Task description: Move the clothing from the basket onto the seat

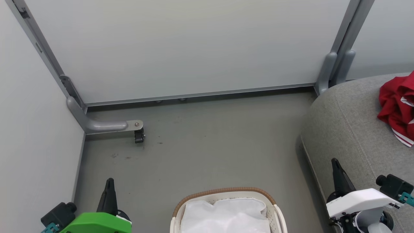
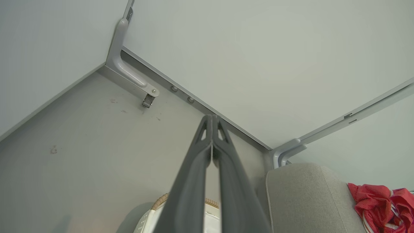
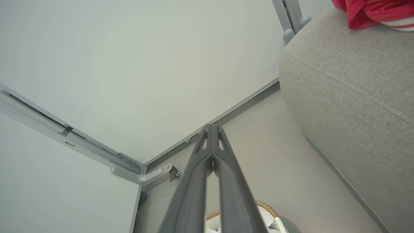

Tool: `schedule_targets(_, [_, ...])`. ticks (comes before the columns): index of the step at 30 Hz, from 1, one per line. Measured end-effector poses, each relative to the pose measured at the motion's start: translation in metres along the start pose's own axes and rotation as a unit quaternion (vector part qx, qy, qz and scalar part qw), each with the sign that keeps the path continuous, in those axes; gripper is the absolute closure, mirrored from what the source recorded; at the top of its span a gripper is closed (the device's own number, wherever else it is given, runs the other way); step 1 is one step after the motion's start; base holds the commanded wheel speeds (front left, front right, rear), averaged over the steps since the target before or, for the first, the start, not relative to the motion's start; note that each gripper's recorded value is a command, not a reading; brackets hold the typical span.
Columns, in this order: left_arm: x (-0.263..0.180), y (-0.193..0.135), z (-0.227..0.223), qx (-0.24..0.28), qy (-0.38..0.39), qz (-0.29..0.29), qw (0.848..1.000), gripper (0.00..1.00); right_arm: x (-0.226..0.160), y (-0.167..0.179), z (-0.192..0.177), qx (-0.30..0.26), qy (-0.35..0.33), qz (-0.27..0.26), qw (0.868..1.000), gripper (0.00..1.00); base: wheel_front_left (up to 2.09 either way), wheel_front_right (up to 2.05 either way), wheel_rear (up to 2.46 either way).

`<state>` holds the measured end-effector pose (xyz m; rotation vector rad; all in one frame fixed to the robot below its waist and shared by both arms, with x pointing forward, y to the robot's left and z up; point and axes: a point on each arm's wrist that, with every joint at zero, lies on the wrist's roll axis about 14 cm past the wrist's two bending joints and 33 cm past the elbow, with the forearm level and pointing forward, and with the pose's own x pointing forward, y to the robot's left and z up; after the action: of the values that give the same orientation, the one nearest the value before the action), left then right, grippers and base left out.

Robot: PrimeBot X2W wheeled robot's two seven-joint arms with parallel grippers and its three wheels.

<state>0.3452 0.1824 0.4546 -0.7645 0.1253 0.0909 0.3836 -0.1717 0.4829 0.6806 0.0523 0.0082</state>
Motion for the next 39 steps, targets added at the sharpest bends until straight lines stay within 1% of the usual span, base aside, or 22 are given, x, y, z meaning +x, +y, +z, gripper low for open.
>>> schedule_targets(9, [0.004, 0.000, 0.005, -0.056, 0.000, 0.002, 0.998, 1.00, 0.001, -0.002, 0.004, 0.060, -0.002, -0.006, 0.998, 1.00, 0.00, 0.00, 0.00])
schedule_targets(19, [0.009, -0.002, 0.011, -0.110, -0.002, -0.001, 0.994, 1.00, 0.002, -0.004, 0.007, 0.121, -0.002, -0.011, 0.993, 1.00, 0.00, 0.00, 0.00])
schedule_targets(39, [0.018, -0.008, 0.023, -0.205, -0.005, -0.015, 0.979, 1.00, 0.002, -0.008, 0.013, 0.226, -0.004, -0.014, 0.974, 1.00, 0.00, 0.00, 0.00])
